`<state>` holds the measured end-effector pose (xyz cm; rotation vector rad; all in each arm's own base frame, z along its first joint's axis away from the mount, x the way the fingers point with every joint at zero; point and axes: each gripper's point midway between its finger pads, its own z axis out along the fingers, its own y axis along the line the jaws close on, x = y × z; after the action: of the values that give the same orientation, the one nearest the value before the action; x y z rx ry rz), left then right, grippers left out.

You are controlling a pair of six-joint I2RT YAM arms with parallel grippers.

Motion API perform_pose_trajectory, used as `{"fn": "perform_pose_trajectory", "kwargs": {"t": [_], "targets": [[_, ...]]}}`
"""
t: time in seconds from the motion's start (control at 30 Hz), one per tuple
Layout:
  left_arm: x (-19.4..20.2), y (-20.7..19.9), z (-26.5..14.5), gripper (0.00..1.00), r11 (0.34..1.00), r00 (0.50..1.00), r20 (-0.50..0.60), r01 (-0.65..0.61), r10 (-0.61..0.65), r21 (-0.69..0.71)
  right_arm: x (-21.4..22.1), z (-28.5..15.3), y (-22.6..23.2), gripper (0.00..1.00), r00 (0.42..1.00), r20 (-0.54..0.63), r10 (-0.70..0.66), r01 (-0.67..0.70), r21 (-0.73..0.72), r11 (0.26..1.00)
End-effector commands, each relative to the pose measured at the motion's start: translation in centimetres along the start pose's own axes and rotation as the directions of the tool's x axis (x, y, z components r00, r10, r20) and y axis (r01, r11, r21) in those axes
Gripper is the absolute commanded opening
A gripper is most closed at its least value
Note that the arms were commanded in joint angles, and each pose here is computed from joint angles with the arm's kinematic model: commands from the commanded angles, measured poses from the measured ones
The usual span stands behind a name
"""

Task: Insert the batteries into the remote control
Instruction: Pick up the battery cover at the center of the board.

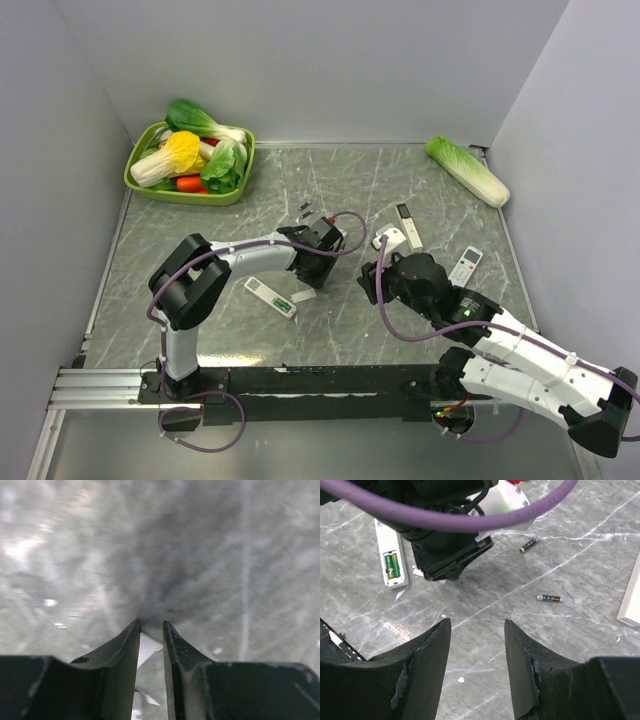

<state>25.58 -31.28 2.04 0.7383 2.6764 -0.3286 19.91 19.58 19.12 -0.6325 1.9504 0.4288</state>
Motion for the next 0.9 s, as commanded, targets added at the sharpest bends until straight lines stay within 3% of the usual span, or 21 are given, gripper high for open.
{"fn": "perform_pose_trajectory", "kwargs": {"t": [0.0, 0.2, 0.3, 0.37, 0.43, 0.5, 0.53, 0.57, 0.7, 0.73, 0.87], "targets": [[2.4, -3.9, -0.3, 0.31, 0.992, 0.997, -0.077, 0.007, 0.002, 0.124, -0.3, -0.4, -0.6, 0.55, 1.0, 0.022, 0.016, -0.017, 0.028, 0.999], [0.9, -7.2, -2.8, 0.38, 0.963, 0.998, 0.01, 0.061, -0.066, 0.263, -0.7, -0.3, -0.6, 0.56, 1.0, 0.009, 0.003, -0.003, 0.024, 1.0], [-1.0, -5.3, -4.6, 0.46, 0.956, 0.981, 0.069, 0.16, -0.181, 0.245, -0.6, 0.4, 0.1, 0.59, 0.999, -0.028, -0.027, 0.026, -0.019, 0.999], [-2.4, -1.6, -6.1, 0.5, 0.929, 0.941, 0.124, 0.28, -0.316, 0.243, -0.1, 1.2, 0.3, 0.59, 0.997, -0.065, -0.047, 0.045, -0.031, 0.998], [-2.7, 3.3, -6.8, 0.58, 0.901, 0.884, 0.188, 0.401, -0.428, 0.167, -0.3, 1.6, 1.5, 0.64, 0.995, -0.069, -0.067, 0.06, -0.101, 0.993], [-3.5, 5.9, -9.4, 0.7, 0.884, 0.838, 0.282, 0.444, -0.468, 0.149, -0.2, 2.6, 2.3, 0.71, 0.99, -0.09, -0.107, 0.092, -0.161, 0.983], [-3.1, 8.3, -9.9, 0.71, 0.86, 0.804, 0.308, 0.493, -0.509, 0.133, 0.1, 2.8, 3.8, 0.72, 0.986, -0.104, -0.129, 0.099, -0.251, 0.963], [-3.6, 9.2, -12.0, 0.73, 0.846, 0.767, 0.362, 0.507, -0.531, 0.166, 1.5, 3.8, 4.2, 0.73, 0.97, -0.16, -0.185, 0.133, -0.291, 0.947], [-2.5, 15.0, -16.5, 0.98, 0.751, 0.591, 0.501, 0.625, -0.633, 0.211, 1.8, 6.0, 5.9, 0.74, 0.93, -0.226, -0.292, 0.18, -0.414, 0.892], [-1.6, 16.9, -18.2, 0.99, 0.724, 0.531, 0.552, 0.657, -0.643, 0.211, 2.9, 7.1, 6.0, 0.74, 0.905, -0.253, -0.343, 0.206, -0.445, 0.871], [0.3, 19.9, -22.1, 0.99, 0.685, 0.423, 0.668, 0.705, -0.613, 0.182, 3.4, 9.3, 6.3, 0.74, 0.837, -0.266, -0.479, 0.289, -0.529, 0.798]]}}
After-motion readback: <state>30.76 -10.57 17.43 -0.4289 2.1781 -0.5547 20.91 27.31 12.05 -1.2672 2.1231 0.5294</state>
